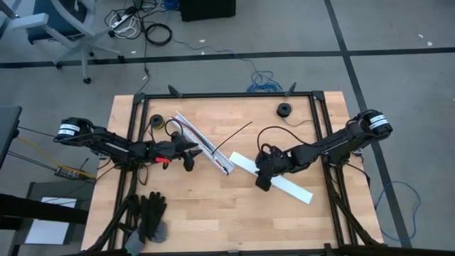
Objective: Ziptie cables
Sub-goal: Close the white cable duct
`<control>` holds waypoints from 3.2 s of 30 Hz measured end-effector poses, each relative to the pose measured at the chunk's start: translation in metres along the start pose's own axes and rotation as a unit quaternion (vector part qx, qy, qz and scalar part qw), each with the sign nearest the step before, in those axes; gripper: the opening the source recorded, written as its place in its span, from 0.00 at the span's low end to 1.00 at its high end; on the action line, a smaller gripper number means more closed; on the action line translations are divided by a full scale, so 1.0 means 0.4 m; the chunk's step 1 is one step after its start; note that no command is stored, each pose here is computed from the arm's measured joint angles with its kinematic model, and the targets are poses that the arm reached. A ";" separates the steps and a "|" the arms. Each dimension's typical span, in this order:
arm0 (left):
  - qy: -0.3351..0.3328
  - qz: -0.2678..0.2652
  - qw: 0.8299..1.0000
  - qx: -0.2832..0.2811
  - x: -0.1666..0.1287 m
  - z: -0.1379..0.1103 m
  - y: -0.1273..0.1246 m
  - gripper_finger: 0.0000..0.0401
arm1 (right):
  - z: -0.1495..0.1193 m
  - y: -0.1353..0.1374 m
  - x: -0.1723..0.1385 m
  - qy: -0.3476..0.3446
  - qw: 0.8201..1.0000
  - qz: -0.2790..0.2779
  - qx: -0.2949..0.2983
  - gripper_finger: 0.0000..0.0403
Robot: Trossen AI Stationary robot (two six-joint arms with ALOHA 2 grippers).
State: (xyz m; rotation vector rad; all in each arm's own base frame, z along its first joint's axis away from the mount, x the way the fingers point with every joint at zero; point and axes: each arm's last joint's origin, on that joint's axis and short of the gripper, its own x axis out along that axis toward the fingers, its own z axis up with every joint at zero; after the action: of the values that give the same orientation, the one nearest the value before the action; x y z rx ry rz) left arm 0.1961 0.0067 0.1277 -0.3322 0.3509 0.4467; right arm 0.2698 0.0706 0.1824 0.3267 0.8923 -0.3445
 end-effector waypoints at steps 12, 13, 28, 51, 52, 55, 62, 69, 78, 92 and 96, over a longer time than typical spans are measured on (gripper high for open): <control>0.002 0.001 1.000 0.001 0.000 -0.001 0.000 0.37 | -0.023 -0.008 0.024 0.029 0.999 -0.023 -0.026 0.45; 0.002 0.001 1.000 0.001 0.000 -0.001 0.000 0.37 | -0.023 -0.008 0.024 0.029 0.999 -0.022 -0.027 0.47; 0.005 0.003 1.000 0.003 0.000 -0.003 0.001 0.37 | -0.081 -0.025 0.105 0.055 0.998 -0.028 -0.019 0.85; 0.008 0.004 1.000 -0.001 0.000 -0.004 0.002 0.37 | -0.108 -0.019 0.144 0.056 0.997 -0.054 -0.026 0.51; 0.007 0.004 1.000 -0.001 0.000 -0.004 0.002 0.37 | -0.108 -0.019 0.144 0.056 0.997 -0.054 -0.026 0.51; 0.007 0.004 1.000 -0.001 0.000 -0.004 0.002 0.37 | -0.108 -0.019 0.144 0.055 0.997 -0.056 -0.020 0.53; 0.007 0.004 1.000 -0.001 0.000 -0.004 0.002 0.37 | -0.107 -0.019 0.141 0.050 0.997 -0.059 0.000 0.51; 0.007 0.004 1.000 -0.002 0.000 -0.004 0.002 0.37 | -0.099 -0.016 0.098 0.029 0.998 -0.053 0.017 0.50; 0.008 0.004 1.000 -0.003 0.000 -0.004 0.002 0.37 | -0.104 0.000 0.074 0.012 0.995 -0.050 0.081 0.42; 0.009 0.005 1.000 0.005 0.000 -0.005 0.002 0.37 | -0.112 0.024 0.065 -0.001 0.998 -0.031 0.048 0.25; 0.010 0.005 1.000 0.006 0.000 -0.005 0.002 0.37 | -0.111 0.024 0.065 -0.001 0.999 -0.031 0.041 0.30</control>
State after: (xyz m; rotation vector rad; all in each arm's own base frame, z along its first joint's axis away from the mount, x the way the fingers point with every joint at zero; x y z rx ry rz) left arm 0.1951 0.0068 0.1257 -0.3224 0.3741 0.4513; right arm 0.2581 0.0934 0.1368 0.3749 0.8882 -0.4394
